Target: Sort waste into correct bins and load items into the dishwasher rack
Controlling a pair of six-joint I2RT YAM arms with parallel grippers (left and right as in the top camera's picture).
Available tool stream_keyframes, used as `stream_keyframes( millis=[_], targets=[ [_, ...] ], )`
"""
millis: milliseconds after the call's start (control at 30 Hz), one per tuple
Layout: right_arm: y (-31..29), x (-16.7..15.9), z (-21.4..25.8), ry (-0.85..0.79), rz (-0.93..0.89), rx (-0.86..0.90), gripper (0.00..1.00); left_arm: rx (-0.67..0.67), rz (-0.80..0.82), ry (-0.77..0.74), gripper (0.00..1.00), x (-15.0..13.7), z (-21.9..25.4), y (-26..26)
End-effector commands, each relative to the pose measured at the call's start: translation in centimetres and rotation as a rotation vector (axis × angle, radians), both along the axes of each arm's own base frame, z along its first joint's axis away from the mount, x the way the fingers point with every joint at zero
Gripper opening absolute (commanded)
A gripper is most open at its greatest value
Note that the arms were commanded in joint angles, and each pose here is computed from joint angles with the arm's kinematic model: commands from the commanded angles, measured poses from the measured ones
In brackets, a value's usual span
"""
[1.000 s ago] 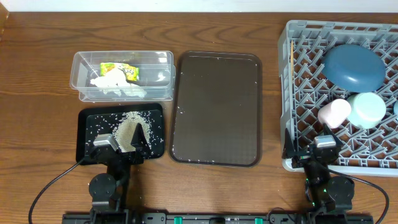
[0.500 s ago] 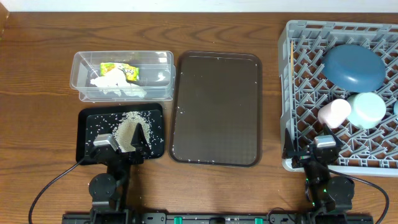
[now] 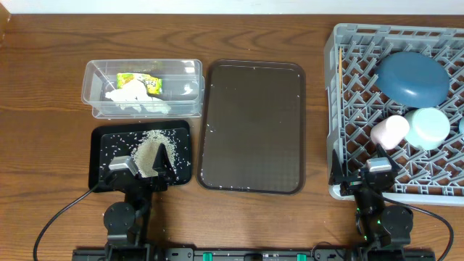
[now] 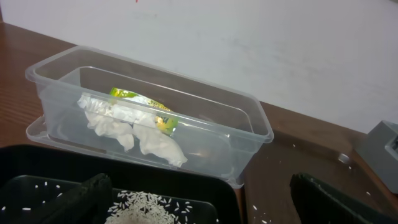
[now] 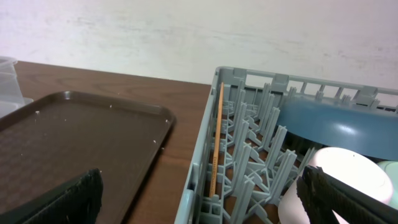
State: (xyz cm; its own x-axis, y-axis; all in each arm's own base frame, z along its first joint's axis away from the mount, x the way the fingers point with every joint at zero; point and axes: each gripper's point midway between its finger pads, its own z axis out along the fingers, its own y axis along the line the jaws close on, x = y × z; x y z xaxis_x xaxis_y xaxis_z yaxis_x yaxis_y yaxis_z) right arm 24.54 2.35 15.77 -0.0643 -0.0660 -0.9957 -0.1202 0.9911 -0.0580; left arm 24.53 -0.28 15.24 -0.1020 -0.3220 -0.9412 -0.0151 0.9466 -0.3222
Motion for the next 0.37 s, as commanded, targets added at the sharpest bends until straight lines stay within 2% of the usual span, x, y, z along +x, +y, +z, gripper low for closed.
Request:
stream_keyframes(
  millis=[0, 333],
  targets=[
    [-0.50, 0.02, -0.05, -0.001, -0.022, -0.014, 0.99, 0.015, -0.017, 0.046, 0.93, -0.12, -1.41, -0.28],
    [-0.50, 0.02, -0.05, -0.001, -0.022, -0.014, 0.99, 0.015, -0.017, 0.046, 0.93, -0.12, -1.41, -0.28]
  ],
)
